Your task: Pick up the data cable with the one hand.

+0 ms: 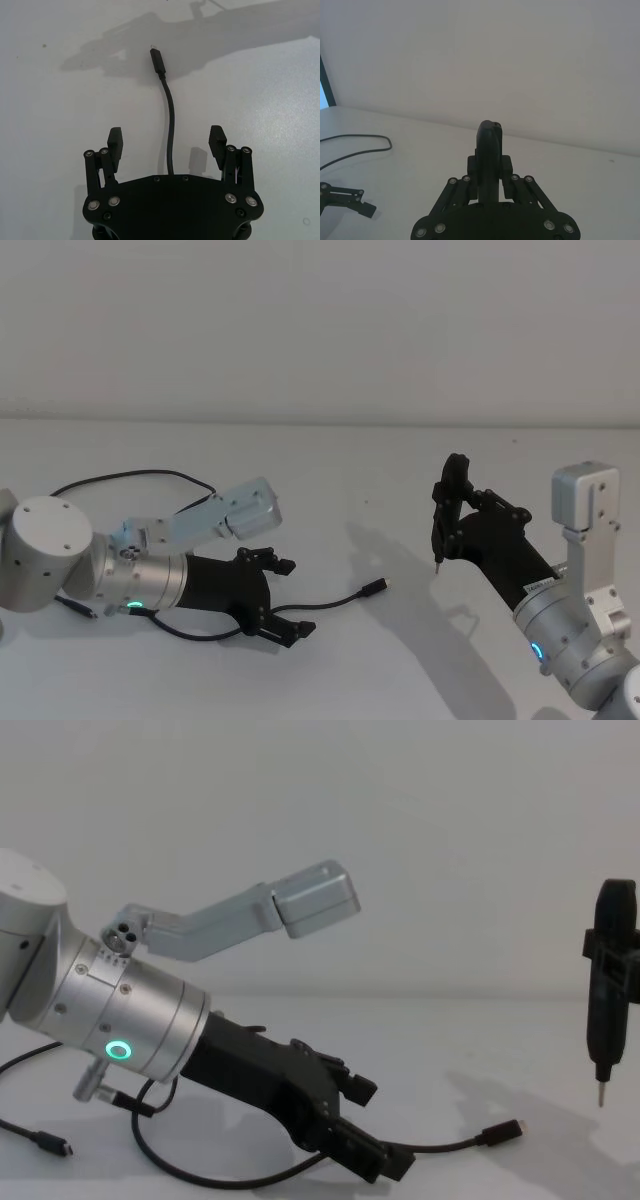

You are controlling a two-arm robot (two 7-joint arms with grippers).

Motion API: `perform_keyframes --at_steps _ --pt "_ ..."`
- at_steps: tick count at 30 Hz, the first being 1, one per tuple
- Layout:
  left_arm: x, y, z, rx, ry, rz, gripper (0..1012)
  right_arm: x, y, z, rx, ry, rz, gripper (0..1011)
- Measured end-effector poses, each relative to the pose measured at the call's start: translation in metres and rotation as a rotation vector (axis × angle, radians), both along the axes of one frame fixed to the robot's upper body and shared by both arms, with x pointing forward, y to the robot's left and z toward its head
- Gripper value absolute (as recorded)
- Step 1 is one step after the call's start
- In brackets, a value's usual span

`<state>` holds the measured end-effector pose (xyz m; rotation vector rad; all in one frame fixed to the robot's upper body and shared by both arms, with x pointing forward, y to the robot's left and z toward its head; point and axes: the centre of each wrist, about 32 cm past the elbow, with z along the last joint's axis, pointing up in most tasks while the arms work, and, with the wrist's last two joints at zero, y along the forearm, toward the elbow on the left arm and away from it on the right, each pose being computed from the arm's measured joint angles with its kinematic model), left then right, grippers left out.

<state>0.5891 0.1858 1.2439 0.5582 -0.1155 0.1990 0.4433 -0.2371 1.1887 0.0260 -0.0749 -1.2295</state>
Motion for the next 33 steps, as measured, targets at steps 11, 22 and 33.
perform_keyframes --at_steps 11,22,33 --pt "-0.0001 -0.0014 -0.0026 -0.026 0.068 0.047 1001 0.0000 0.0000 0.0000 0.000 0.000 0.000 275" --pt "-0.0005 -0.0012 -0.0026 -0.024 0.122 0.079 1001 0.0000 0.0000 0.0000 0.000 0.000 0.000 275" --pt "-0.0008 -0.0023 -0.0016 -0.012 0.139 0.084 1001 0.0000 0.0000 0.0000 0.000 0.000 0.000 274"
